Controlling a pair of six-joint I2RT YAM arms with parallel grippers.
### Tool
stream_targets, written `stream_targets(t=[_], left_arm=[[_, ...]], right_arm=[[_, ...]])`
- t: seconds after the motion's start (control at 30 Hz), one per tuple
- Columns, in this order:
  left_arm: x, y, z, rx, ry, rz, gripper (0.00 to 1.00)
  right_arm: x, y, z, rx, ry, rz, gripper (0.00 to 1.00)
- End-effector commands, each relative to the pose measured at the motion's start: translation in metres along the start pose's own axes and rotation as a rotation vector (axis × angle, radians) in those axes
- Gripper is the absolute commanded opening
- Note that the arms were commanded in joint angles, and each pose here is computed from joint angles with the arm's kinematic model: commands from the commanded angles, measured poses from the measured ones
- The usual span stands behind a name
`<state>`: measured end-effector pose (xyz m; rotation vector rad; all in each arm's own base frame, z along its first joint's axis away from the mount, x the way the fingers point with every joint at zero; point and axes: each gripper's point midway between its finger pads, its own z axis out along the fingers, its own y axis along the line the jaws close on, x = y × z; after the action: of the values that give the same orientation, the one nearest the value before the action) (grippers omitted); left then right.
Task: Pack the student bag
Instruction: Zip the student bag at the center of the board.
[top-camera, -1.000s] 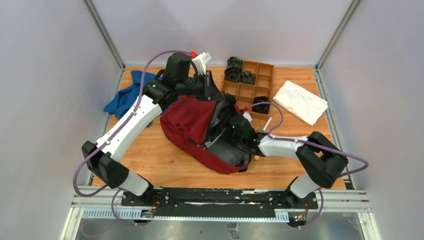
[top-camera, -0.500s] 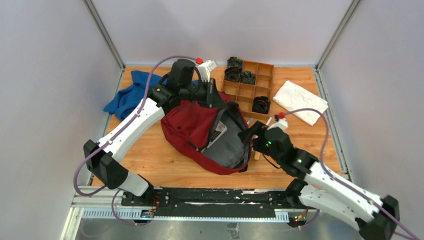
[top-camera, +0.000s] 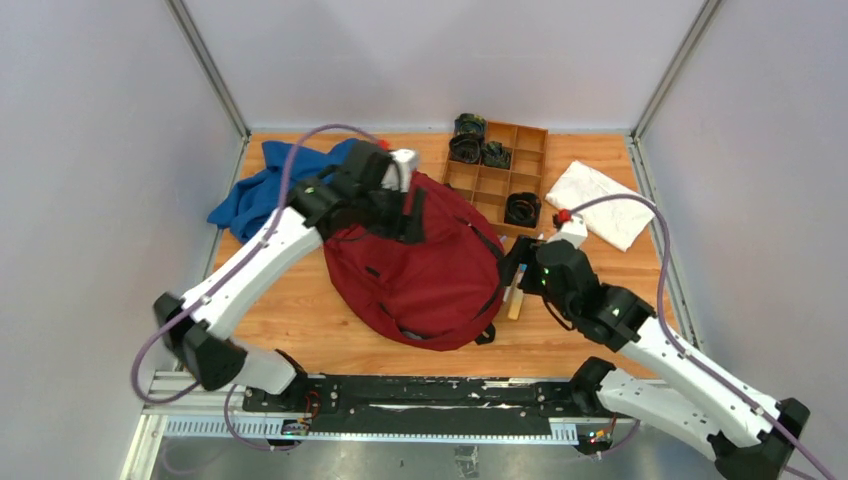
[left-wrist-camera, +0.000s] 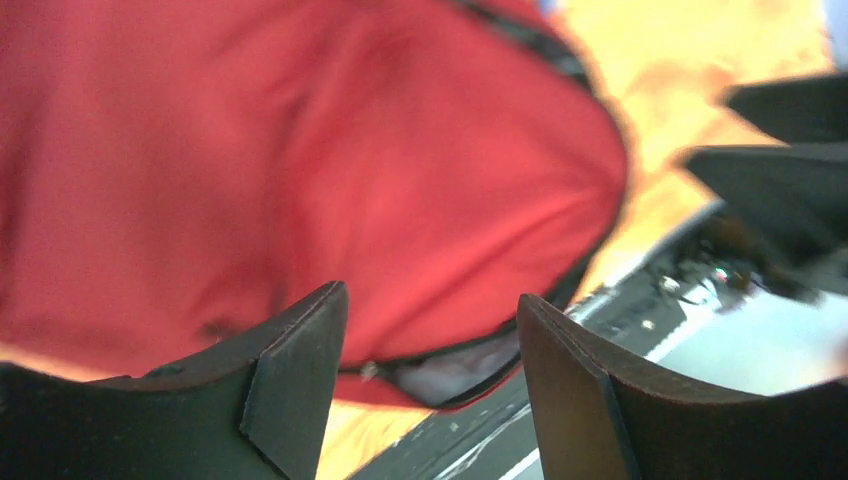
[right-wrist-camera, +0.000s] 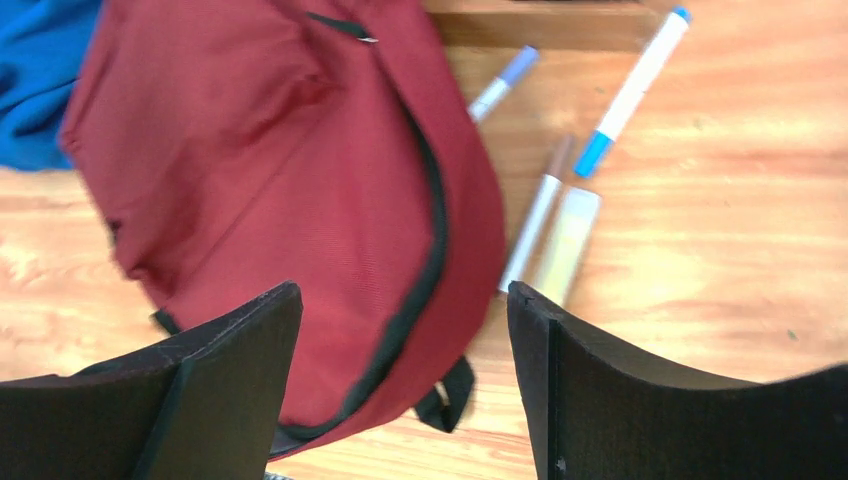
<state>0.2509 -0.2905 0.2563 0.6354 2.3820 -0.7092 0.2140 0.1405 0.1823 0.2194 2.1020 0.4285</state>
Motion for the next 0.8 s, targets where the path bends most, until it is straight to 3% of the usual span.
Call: stream_targets(t=[0.0, 0.1, 0.2, 0.33, 0.43, 0.77], left_arm=[[0.051, 0.085, -0.045, -0.296, -0.023, -0.241, 0.69], [0.097, 0.115, -0.048, -0.418, -0.002, -0.382, 0.65], [0.137, 0.12, -0.031, -0.434, 0.063, -0.512, 0.61], [0.149, 0.114, 0.004, -0.307, 0.033, -0.545, 0.6], [0.154, 0.107, 0.021, -0.217, 0.013, -0.583, 0.55], [0.17, 0.111, 0.042, -0.178, 0.02, -0.627, 0.42]], right_arm=[[-0.008, 0.073, -0.008, -0.232, 0.075, -0.179, 0.78], [0.02, 0.13, -0.003, -0.316, 0.147, -0.392, 0.78], [0.055, 0.16, 0.009, -0.299, 0.269, -0.521, 0.78], [0.069, 0.167, 0.02, -0.298, 0.306, -0.487, 0.75], [0.064, 0.148, 0.024, -0.264, 0.298, -0.428, 0.74], [0.048, 0.094, 0.029, -0.202, 0.251, -0.265, 0.74]])
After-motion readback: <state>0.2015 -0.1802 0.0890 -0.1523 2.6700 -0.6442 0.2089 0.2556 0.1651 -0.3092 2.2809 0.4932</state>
